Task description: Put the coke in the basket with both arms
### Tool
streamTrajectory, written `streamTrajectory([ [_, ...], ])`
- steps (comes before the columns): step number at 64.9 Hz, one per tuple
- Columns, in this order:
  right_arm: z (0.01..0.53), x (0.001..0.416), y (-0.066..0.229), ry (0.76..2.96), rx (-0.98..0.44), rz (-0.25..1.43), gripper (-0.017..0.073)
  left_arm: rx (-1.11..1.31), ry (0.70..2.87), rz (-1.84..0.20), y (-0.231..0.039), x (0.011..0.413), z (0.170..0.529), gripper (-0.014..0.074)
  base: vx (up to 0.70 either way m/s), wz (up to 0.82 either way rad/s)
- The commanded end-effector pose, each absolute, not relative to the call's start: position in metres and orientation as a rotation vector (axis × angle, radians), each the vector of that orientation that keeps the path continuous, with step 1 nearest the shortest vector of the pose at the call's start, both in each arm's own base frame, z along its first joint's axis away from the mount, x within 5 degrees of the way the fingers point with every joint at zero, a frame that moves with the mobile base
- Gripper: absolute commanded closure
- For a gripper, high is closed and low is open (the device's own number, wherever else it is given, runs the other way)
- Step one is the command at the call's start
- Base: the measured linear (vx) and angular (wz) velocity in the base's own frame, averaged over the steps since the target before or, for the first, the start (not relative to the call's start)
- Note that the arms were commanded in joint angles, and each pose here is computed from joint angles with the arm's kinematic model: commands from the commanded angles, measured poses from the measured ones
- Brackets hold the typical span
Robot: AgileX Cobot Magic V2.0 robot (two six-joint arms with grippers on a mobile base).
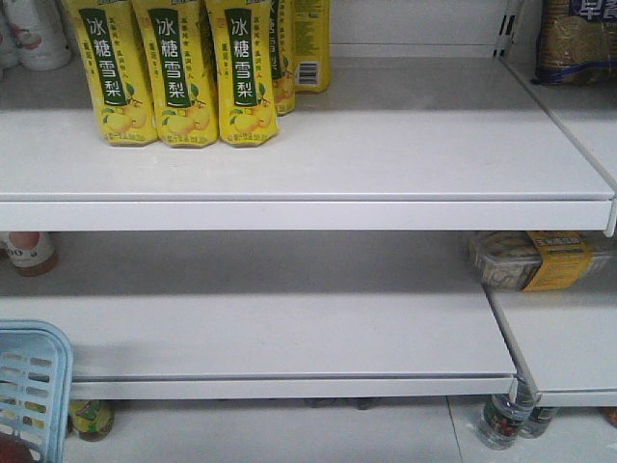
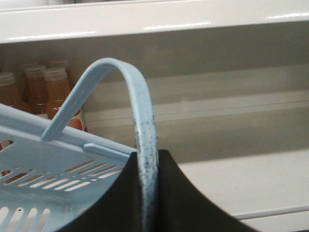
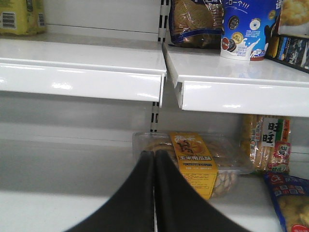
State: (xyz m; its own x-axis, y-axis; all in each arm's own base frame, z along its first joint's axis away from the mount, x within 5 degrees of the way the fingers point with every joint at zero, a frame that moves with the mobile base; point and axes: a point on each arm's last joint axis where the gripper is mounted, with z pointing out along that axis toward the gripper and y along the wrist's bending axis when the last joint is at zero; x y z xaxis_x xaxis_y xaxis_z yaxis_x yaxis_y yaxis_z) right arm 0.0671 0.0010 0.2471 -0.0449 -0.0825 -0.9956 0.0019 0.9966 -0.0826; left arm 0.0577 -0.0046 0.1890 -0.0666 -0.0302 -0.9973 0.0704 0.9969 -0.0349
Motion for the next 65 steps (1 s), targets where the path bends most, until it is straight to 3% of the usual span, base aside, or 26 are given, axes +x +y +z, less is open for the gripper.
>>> streamTrajectory([
  [1, 0.2624, 0.0668, -0.0017, 1.533, -0.038, -0.099, 0.0569, 0.042, 1.405, -0.018, -0.002, 0.0533, 0.2171, 0.06, 0.0, 0.0],
  [65, 0.2624, 0.0668, -0.0017, 1.533, -0.038, -0.099, 0.0569, -0.013, 1.48, -0.079, -0.0022, 0.0542, 0.2102, 0.06, 0.0, 0.0],
])
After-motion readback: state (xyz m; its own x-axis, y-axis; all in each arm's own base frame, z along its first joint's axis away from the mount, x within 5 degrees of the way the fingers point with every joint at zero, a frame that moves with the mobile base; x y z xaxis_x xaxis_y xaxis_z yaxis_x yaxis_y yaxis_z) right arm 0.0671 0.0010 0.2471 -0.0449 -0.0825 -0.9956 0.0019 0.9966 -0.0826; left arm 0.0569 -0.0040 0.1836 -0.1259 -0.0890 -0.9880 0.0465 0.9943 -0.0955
